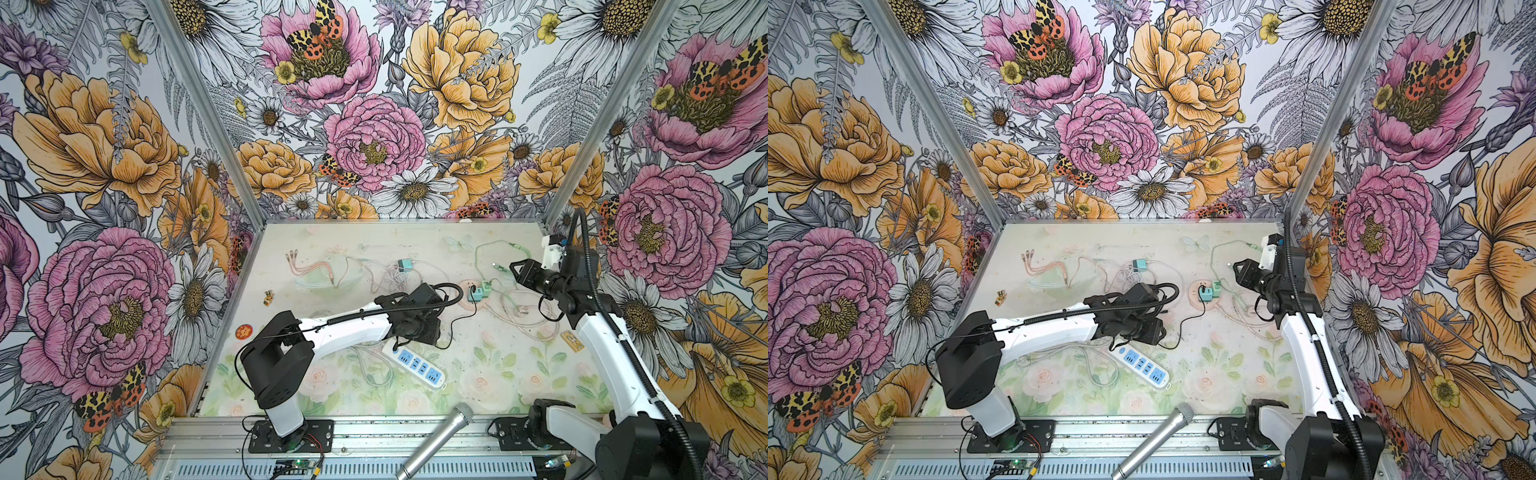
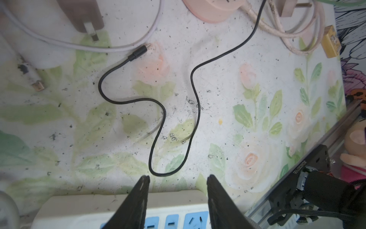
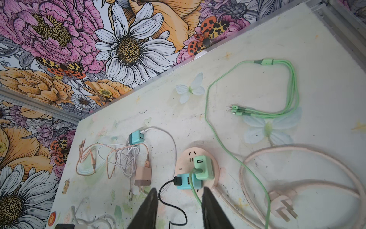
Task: Insert the plug
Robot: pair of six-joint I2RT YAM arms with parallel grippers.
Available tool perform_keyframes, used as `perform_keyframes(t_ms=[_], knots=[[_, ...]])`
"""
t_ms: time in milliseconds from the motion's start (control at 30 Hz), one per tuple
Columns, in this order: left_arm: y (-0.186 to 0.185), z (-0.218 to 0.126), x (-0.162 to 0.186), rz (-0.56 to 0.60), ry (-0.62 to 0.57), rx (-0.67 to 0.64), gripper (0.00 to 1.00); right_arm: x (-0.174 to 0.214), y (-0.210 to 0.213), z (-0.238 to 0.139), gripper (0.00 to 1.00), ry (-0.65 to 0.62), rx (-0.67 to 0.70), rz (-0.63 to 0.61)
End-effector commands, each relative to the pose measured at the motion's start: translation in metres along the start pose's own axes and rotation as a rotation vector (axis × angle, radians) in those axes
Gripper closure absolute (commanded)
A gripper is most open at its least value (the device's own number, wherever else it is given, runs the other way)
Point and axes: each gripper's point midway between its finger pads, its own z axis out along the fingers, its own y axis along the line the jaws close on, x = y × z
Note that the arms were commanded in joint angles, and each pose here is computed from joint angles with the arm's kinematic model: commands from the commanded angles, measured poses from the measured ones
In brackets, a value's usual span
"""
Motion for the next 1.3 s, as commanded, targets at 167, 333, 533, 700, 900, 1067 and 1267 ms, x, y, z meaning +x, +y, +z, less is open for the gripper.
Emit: perform_keyframes(t_ms=[167,333,533,700,900,1067,1267], knots=[[0.008,0.008,0.003,-0.170,-0.011,0.013,0.48,-0.005,0.003,-0.006,0.61,-0.034,0.003,-0.045],[0.010,0.019,0.002,-0.267,-0.024,0.069,0.50,-0.007,0.003,-0.008,0.60,-0.041,0.007,-0.058],[0.010,0.026,0.004,-0.292,0.001,0.074,0.50,-0.008,0.004,-0.008,0.60,-0.045,0.008,-0.065],[0.001,0.035,0.006,-0.318,0.030,0.127,0.50,-0.009,0.003,-0.008,0.59,-0.048,0.015,-0.067],[0.002,0.037,0.017,-0.336,0.059,0.130,0.53,-0.011,0.003,-0.010,0.59,-0.055,0.016,-0.072],[0.001,0.038,0.015,-0.328,0.063,0.128,0.54,-0.009,0.002,-0.009,0.58,-0.051,0.017,-0.072],[0.002,0.044,0.027,-0.333,0.112,0.118,0.55,-0.008,0.002,-0.010,0.58,-0.052,0.020,-0.074]])
